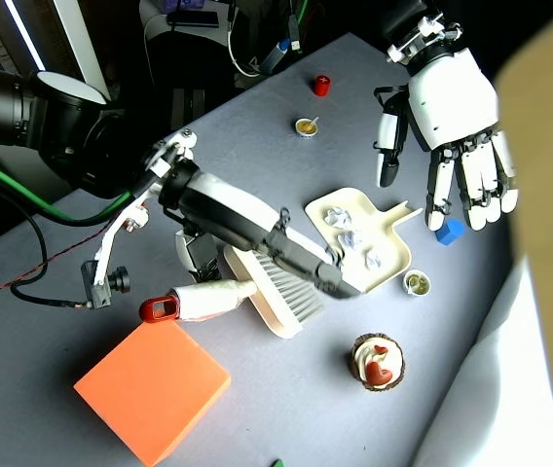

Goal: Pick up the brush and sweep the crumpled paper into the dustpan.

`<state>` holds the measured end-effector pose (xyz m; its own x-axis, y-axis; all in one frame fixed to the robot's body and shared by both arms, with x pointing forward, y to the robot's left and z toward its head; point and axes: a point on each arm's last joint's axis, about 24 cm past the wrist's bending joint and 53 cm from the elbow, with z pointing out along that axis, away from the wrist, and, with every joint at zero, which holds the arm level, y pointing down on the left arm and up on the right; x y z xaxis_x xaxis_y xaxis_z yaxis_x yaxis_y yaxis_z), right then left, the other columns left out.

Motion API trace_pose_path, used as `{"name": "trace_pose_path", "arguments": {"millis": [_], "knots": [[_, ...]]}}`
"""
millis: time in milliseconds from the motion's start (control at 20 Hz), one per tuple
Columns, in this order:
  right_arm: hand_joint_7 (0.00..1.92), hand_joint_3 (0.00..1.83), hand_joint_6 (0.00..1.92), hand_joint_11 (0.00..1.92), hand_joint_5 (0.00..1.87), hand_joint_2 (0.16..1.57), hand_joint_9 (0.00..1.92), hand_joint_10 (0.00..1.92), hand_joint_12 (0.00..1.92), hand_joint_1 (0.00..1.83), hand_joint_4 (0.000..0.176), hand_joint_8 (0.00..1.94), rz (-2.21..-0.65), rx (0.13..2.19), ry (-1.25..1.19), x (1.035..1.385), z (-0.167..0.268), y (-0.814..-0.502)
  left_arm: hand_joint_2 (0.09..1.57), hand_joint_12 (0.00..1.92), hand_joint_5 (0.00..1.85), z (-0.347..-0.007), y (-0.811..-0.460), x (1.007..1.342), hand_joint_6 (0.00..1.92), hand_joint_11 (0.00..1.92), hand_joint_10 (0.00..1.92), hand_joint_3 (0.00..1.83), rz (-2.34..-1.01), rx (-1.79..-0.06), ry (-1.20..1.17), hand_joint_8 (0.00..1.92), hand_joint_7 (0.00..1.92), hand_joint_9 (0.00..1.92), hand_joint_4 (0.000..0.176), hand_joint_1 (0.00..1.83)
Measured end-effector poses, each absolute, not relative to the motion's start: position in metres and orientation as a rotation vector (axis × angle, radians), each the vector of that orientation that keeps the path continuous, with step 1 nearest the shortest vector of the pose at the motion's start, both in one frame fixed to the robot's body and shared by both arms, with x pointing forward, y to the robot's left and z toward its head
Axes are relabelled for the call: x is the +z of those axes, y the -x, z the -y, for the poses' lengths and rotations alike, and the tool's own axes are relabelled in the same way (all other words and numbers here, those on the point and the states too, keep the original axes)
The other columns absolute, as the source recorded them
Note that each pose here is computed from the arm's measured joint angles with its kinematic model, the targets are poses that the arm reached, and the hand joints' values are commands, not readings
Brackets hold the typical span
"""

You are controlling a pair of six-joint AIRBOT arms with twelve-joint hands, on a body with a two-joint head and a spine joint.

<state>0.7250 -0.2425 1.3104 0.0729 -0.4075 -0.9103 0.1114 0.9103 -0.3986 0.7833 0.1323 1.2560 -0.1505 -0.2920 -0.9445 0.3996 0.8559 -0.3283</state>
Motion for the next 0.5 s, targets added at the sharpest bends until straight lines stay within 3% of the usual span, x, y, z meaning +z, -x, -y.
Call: {"name": "trace_pose_path", "arguments": {"millis": [50, 150, 250, 300, 500], "knots": [[0.00, 0.00, 0.00, 0.06, 0.00, 0.66, 0.00, 0.00, 0.02, 0.41, 0.000, 0.00, -1.453, -0.350, 0.247, 1.317, 0.240, -0.721, 0.98, 0.57, 0.58, -0.132, -0.783, 1.256, 0.00, 0.00, 0.00, 0.00, -1.614, -0.605, -0.084, 0.00, 0.30, 0.27, 0.137, 0.72], [0.01, 0.00, 0.00, 0.09, 0.01, 0.68, 0.01, 0.01, 0.04, 0.37, 0.000, 0.00, -1.475, -0.283, 0.276, 1.316, 0.228, -0.715, 0.97, 0.57, 0.58, -0.132, -0.783, 1.256, 0.00, 0.00, 0.01, 0.00, -1.614, -0.608, -0.081, 0.00, 0.30, 0.27, 0.140, 0.72], [0.00, 0.01, 0.00, 0.06, 0.00, 0.70, 0.00, 0.00, 0.03, 0.28, 0.000, 0.00, -1.545, -0.196, 0.288, 1.299, 0.214, -0.713, 0.96, 0.61, 0.58, -0.132, -0.783, 1.258, 0.00, 0.00, 0.01, 0.00, -1.611, -0.609, -0.080, 0.00, 0.32, 0.30, 0.130, 0.71], [0.00, 0.01, 0.00, 0.06, 0.00, 0.72, 0.00, 0.00, 0.03, 0.18, 0.000, 0.00, -1.602, -0.136, 0.275, 1.288, 0.209, -0.711, 0.94, 0.60, 0.57, -0.132, -0.783, 1.258, 0.00, 0.00, 0.00, 0.00, -1.610, -0.609, -0.081, 0.00, 0.31, 0.30, 0.140, 0.67], [0.00, 0.02, 0.00, 0.06, 0.00, 0.75, 0.00, 0.00, 0.03, 0.14, 0.000, 0.00, -1.637, -0.050, 0.203, 1.293, 0.230, -0.707, 0.94, 0.67, 0.57, -0.134, -0.783, 1.258, 0.00, 0.00, 0.00, 0.00, -1.609, -0.603, -0.084, 0.00, 0.34, 0.32, 0.137, 0.60]]}}
